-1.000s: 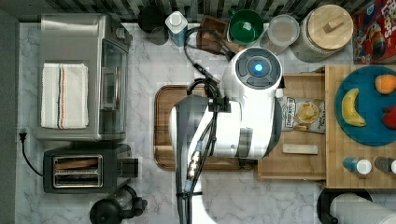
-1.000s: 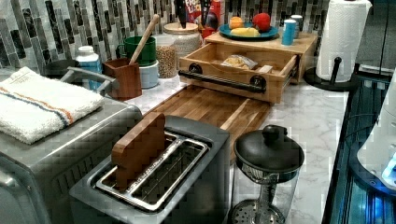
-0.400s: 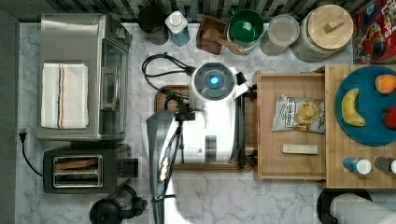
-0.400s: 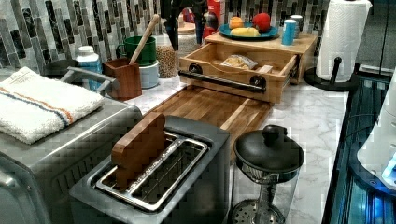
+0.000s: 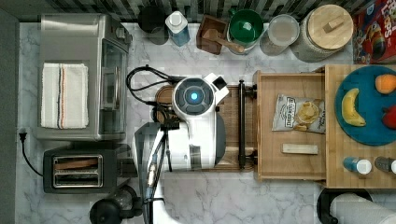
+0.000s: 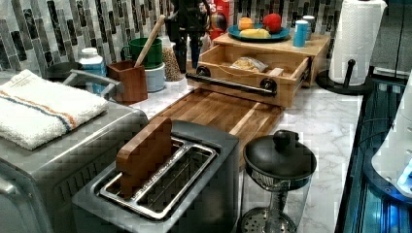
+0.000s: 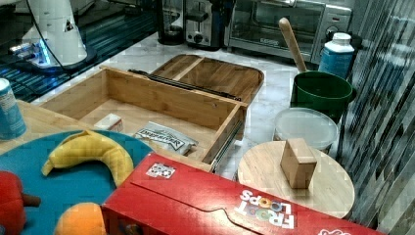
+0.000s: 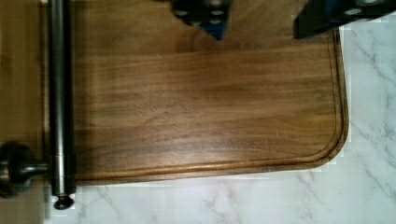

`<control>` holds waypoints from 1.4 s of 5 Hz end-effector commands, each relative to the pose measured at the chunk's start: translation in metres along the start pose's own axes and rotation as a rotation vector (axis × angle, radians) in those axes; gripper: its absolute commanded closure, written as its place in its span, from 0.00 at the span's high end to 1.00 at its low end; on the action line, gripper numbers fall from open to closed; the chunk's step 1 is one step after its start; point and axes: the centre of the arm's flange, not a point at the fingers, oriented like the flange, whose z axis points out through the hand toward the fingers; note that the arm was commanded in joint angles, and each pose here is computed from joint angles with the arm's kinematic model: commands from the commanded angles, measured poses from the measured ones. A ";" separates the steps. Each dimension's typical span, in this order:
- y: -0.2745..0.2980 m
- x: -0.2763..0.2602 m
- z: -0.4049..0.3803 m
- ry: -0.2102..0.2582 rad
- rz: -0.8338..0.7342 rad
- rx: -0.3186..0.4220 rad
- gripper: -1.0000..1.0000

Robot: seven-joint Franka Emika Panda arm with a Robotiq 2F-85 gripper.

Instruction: Close the drawer.

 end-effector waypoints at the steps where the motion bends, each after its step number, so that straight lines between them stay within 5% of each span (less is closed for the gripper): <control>1: 0.007 -0.010 0.068 -0.070 -0.070 -0.009 0.00; 7: 0.139 0.019 0.082 -0.033 -0.145 -0.067 0.00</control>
